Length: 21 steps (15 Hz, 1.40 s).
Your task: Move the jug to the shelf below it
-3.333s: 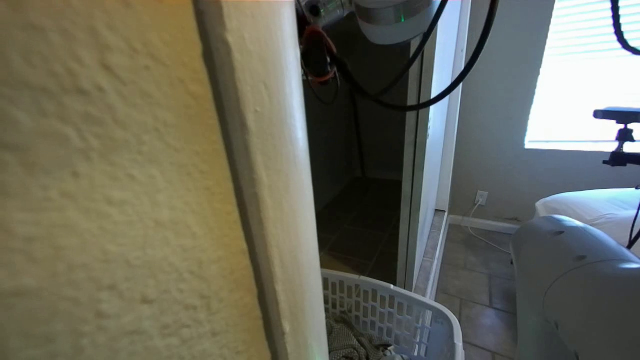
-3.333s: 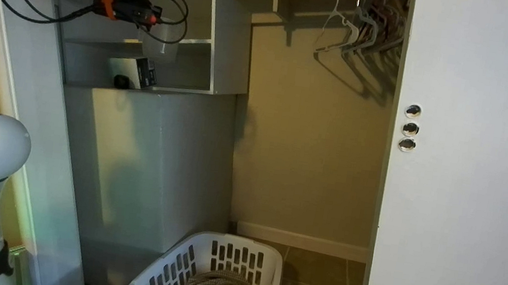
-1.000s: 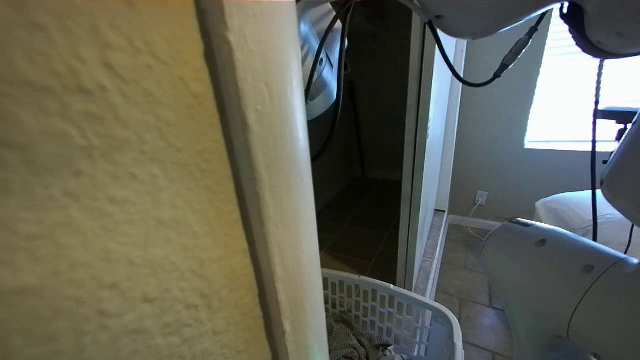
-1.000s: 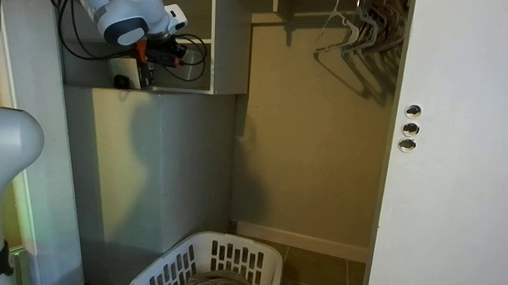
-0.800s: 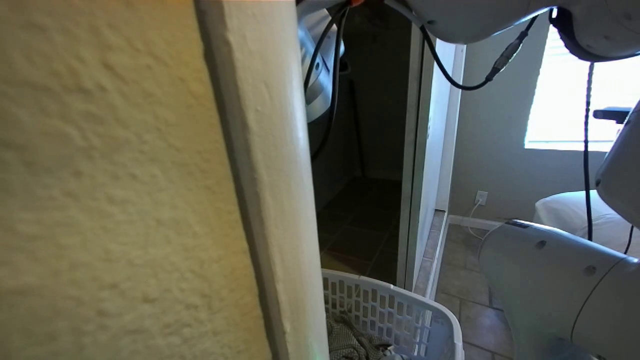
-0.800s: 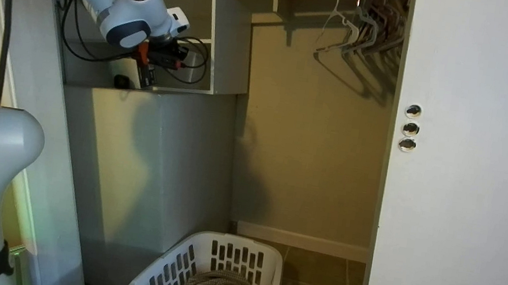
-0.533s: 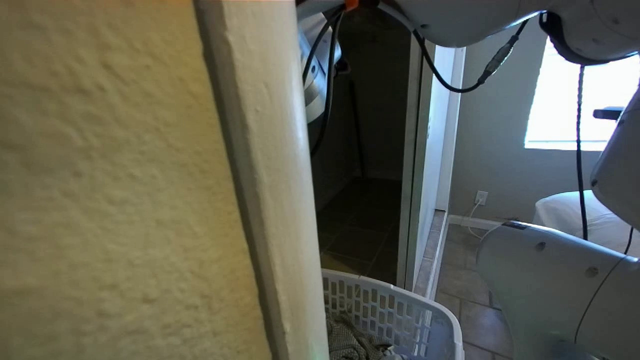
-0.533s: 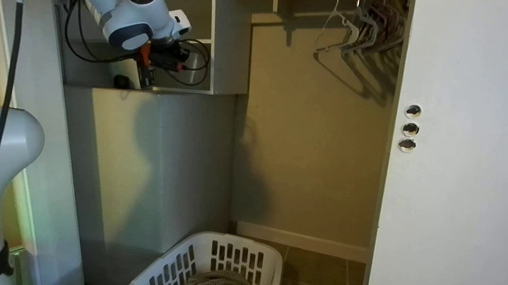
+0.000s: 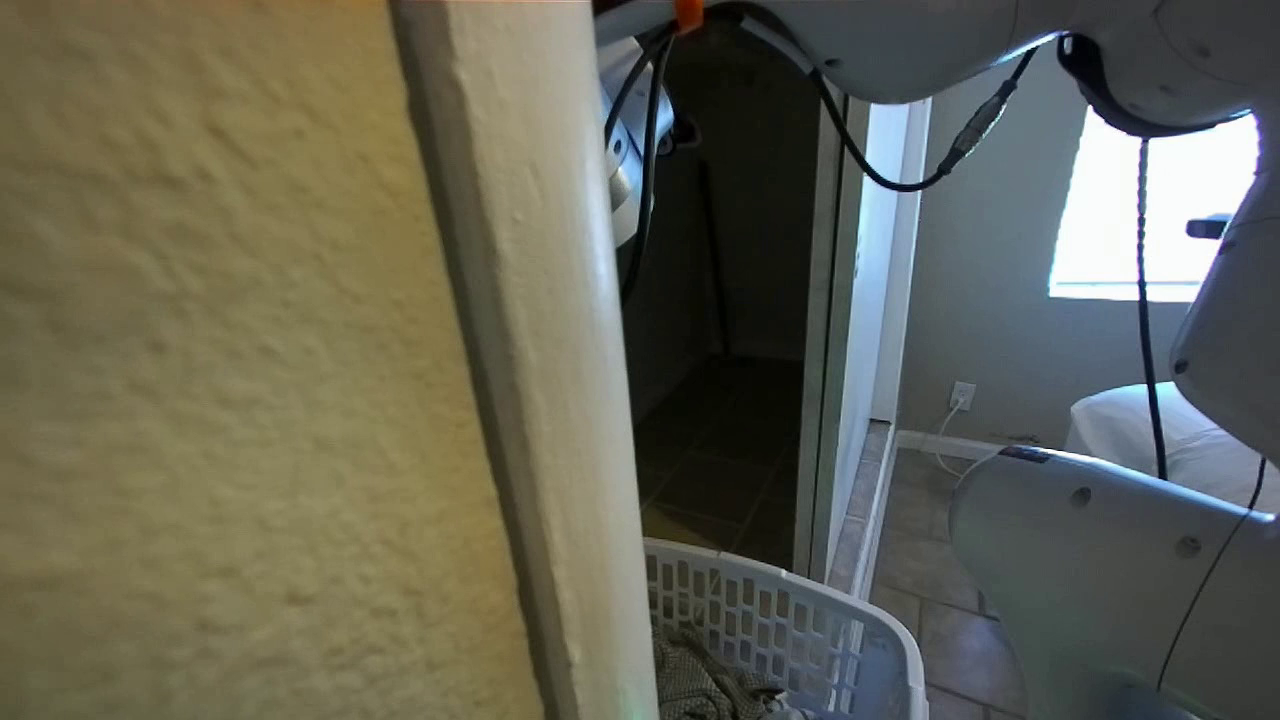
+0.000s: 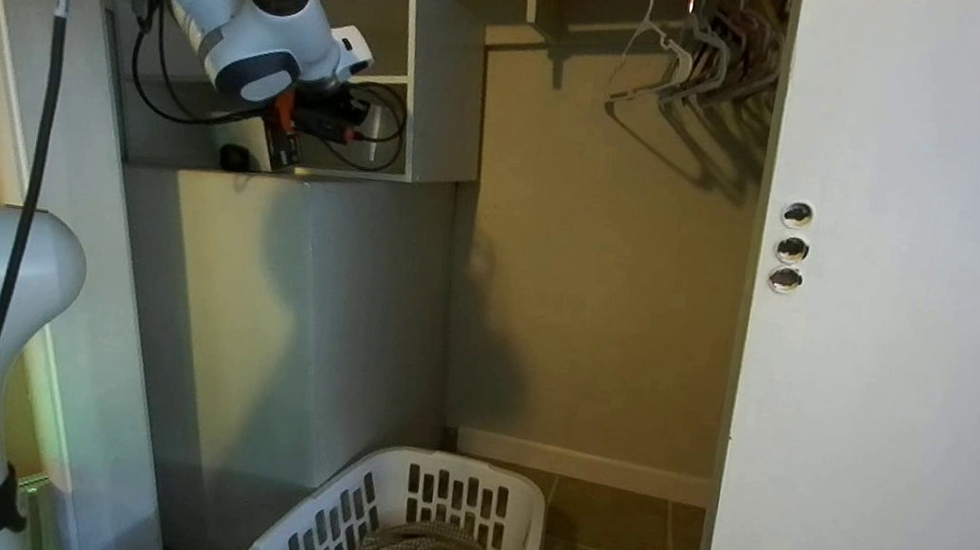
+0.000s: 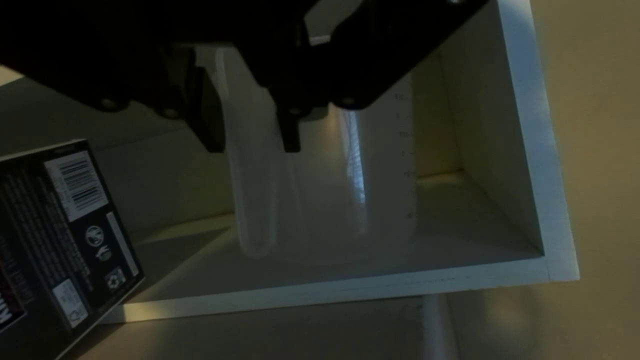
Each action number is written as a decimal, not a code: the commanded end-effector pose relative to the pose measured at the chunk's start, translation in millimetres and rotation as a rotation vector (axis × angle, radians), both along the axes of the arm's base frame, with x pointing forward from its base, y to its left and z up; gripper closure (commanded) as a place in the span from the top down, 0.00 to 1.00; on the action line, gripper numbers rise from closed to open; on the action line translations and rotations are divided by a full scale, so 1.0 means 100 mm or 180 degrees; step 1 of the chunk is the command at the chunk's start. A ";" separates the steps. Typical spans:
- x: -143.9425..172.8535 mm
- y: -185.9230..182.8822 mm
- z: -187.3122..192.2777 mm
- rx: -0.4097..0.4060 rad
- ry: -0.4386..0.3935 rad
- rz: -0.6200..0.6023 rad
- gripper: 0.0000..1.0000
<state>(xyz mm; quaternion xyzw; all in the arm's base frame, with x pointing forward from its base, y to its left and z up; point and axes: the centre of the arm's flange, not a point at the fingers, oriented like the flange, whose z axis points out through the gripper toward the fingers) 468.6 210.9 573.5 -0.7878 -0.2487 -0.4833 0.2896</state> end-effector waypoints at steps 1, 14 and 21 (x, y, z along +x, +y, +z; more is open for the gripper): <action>0.07 0.05 0.01 -0.0041 0.0054 -0.0054 0.66; -0.15 -0.07 0.11 -0.0125 0.0188 0.0143 1.00; -0.30 -0.28 0.23 -0.0468 0.0162 0.0022 1.00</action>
